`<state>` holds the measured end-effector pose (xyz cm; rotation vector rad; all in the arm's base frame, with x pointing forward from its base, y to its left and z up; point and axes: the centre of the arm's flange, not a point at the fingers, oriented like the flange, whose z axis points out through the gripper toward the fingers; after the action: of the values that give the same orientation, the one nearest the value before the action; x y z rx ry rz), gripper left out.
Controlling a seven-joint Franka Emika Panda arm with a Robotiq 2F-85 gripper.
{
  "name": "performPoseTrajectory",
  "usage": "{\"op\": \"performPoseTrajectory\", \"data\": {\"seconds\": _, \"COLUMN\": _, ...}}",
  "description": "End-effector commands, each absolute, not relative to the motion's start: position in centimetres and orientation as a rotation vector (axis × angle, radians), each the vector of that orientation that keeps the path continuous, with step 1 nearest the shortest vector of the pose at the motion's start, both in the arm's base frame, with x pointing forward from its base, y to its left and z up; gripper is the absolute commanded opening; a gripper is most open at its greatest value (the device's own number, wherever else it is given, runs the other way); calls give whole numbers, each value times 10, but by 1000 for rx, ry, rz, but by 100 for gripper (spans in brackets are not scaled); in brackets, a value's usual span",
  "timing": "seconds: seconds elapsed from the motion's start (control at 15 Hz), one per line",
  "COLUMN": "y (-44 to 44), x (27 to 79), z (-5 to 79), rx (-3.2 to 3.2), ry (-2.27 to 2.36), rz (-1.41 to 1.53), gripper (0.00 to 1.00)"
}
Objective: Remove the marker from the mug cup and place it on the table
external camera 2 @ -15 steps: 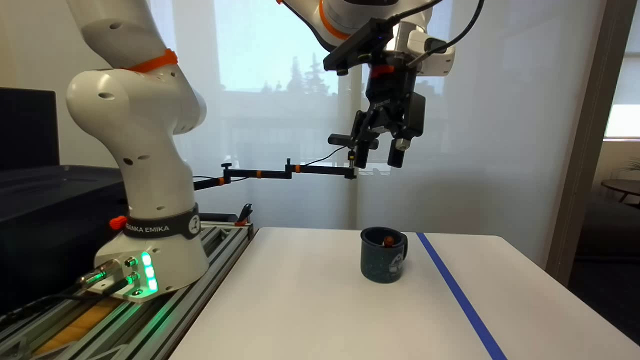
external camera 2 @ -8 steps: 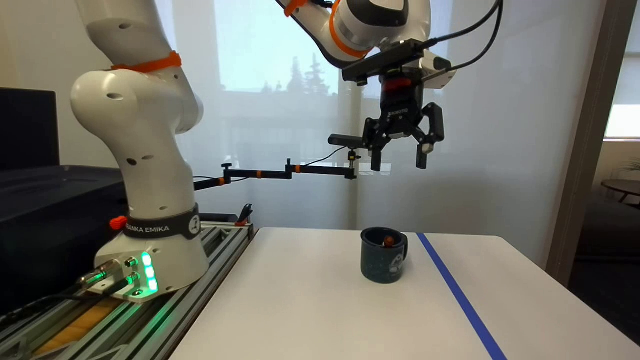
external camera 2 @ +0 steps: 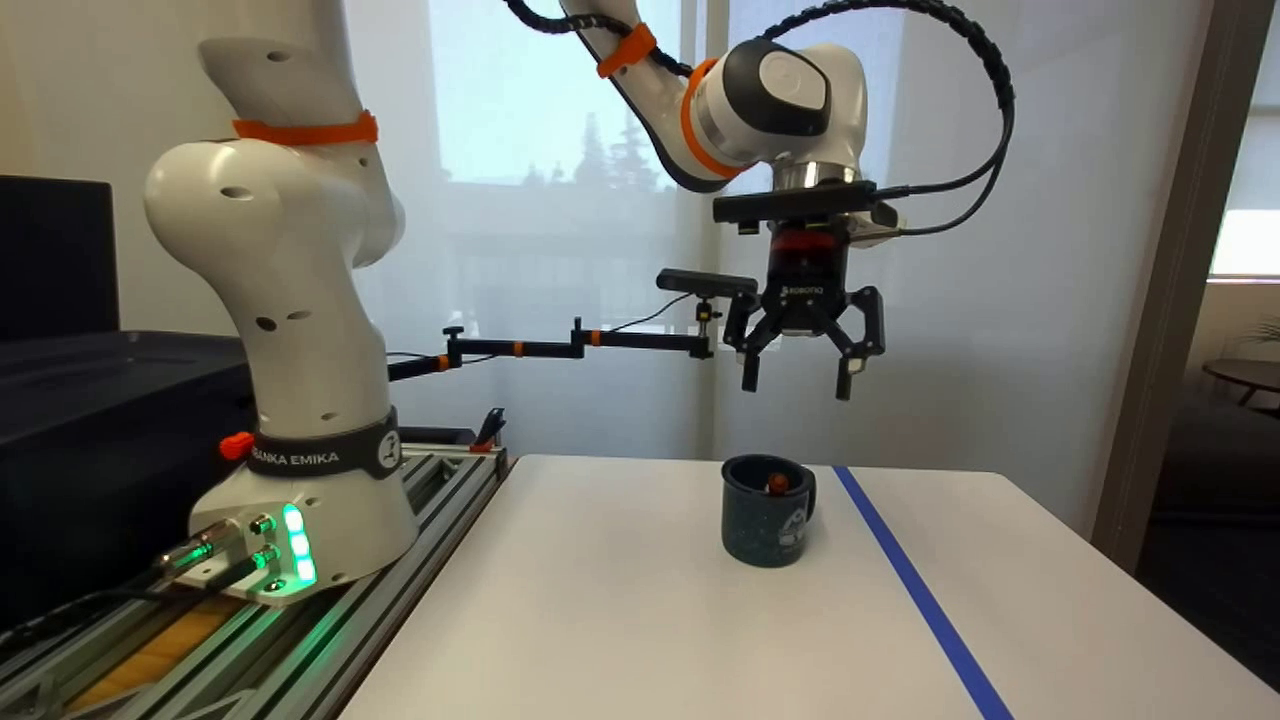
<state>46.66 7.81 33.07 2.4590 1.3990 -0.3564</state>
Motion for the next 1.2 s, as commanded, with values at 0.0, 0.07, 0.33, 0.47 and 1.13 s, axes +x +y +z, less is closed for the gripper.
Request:
{"op": "performPoseTrajectory", "data": {"seconds": 0.0, "y": 78, "x": 467, "z": 329, "rx": 2461, "ry": 1398, "rz": -362, "gripper": 100}}
{"op": "performPoseTrajectory", "data": {"seconds": 0.07, "y": 77, "x": 467, "z": 329, "rx": 2462, "ry": 1395, "rz": -361, "gripper": 100}}
{"op": "performPoseTrajectory", "data": {"seconds": 0.33, "y": 70, "x": 478, "z": 341, "rx": 2482, "ry": 1366, "rz": -348, "gripper": 100}}
{"op": "performPoseTrajectory", "data": {"seconds": 0.47, "y": 83, "x": 477, "z": 337, "rx": 2477, "ry": 1393, "rz": -348, "gripper": 100}}
{"op": "performPoseTrajectory", "data": {"seconds": 1.13, "y": 137, "x": 474, "z": 299, "rx": 2374, "ry": 1552, "rz": -406, "gripper": 100}}
